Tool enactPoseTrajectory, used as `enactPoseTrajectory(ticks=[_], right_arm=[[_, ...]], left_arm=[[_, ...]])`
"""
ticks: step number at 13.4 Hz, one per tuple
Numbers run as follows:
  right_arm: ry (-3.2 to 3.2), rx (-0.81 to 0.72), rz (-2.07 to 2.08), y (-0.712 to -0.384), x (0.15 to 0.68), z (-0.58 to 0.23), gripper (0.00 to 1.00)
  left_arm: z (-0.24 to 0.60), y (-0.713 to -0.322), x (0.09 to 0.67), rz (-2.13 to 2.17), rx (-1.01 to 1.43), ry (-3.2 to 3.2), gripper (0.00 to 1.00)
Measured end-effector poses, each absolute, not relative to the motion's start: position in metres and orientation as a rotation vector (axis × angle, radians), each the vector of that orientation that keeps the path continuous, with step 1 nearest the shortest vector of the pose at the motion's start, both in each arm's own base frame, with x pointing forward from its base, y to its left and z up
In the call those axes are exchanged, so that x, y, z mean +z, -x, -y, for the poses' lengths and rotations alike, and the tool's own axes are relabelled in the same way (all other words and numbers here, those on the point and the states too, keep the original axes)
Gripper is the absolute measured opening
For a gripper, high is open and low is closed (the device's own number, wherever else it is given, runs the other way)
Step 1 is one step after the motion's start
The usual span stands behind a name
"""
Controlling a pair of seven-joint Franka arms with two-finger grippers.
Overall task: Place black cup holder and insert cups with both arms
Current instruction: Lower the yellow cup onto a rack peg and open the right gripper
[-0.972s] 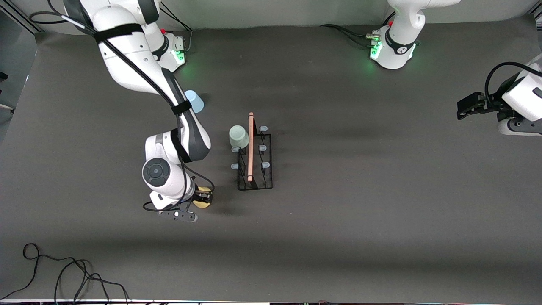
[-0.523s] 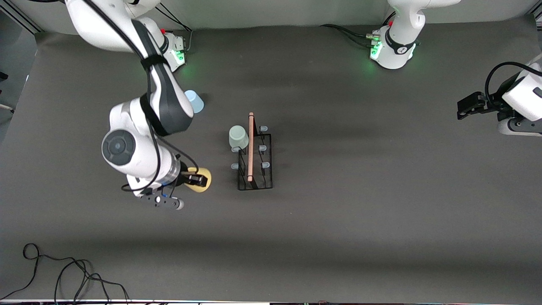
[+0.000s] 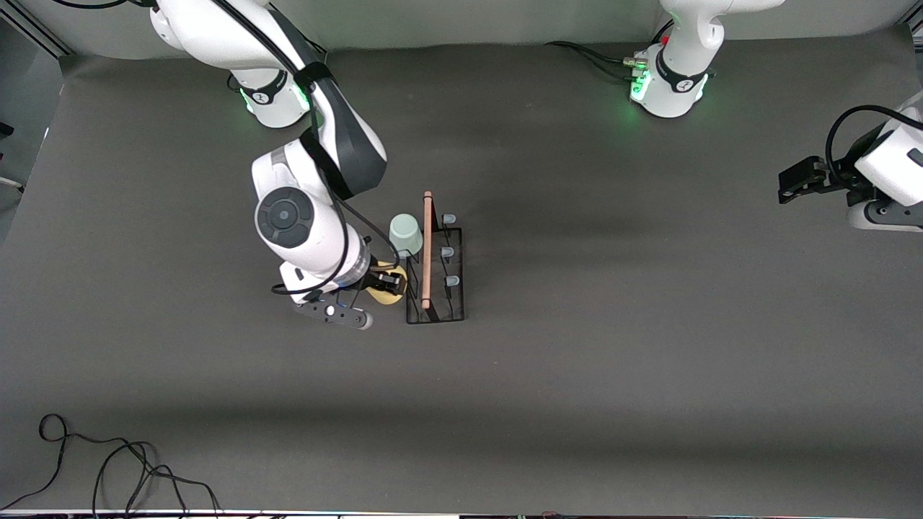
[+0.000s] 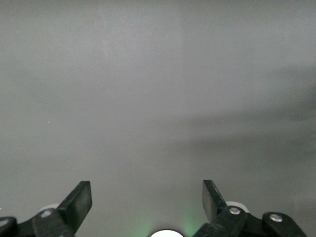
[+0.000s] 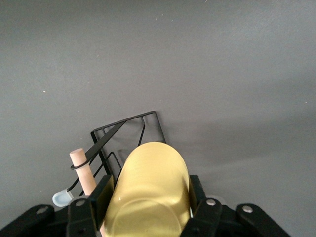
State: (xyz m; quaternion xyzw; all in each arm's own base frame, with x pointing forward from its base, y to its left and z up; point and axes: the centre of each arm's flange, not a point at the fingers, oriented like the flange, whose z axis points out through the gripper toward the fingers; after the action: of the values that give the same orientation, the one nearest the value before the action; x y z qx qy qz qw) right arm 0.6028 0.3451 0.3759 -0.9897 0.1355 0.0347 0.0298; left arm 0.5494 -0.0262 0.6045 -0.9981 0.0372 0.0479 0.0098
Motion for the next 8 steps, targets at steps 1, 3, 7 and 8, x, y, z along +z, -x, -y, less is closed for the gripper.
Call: enactPoseTrajectory(ticks=[1,3,7,8], right_arm=[[3.055,0.109,-0.412,-0.601,0.373,-0.35,0.67],[3.05,0.087,-0.428,-0.6,0.365,-0.358,0.67],[3.057,0.079,-0.417,-0.596,0.35,-0.371,0.72],[3.058,0.078,-0.42,-0.597,0.35,-0.37,0.82]], left_arm=[[0.026,-0.549,0.604,-0.116,0.149,3.116,1.0],[0.026,-0.549,0.604,-0.116,0.149,3.116,1.0],[0.026,-0.549,0.605,-0.117,0.149,3.116,1.0],[0.026,-0.549,0.605,-0.117,0.149,3.116,1.0]])
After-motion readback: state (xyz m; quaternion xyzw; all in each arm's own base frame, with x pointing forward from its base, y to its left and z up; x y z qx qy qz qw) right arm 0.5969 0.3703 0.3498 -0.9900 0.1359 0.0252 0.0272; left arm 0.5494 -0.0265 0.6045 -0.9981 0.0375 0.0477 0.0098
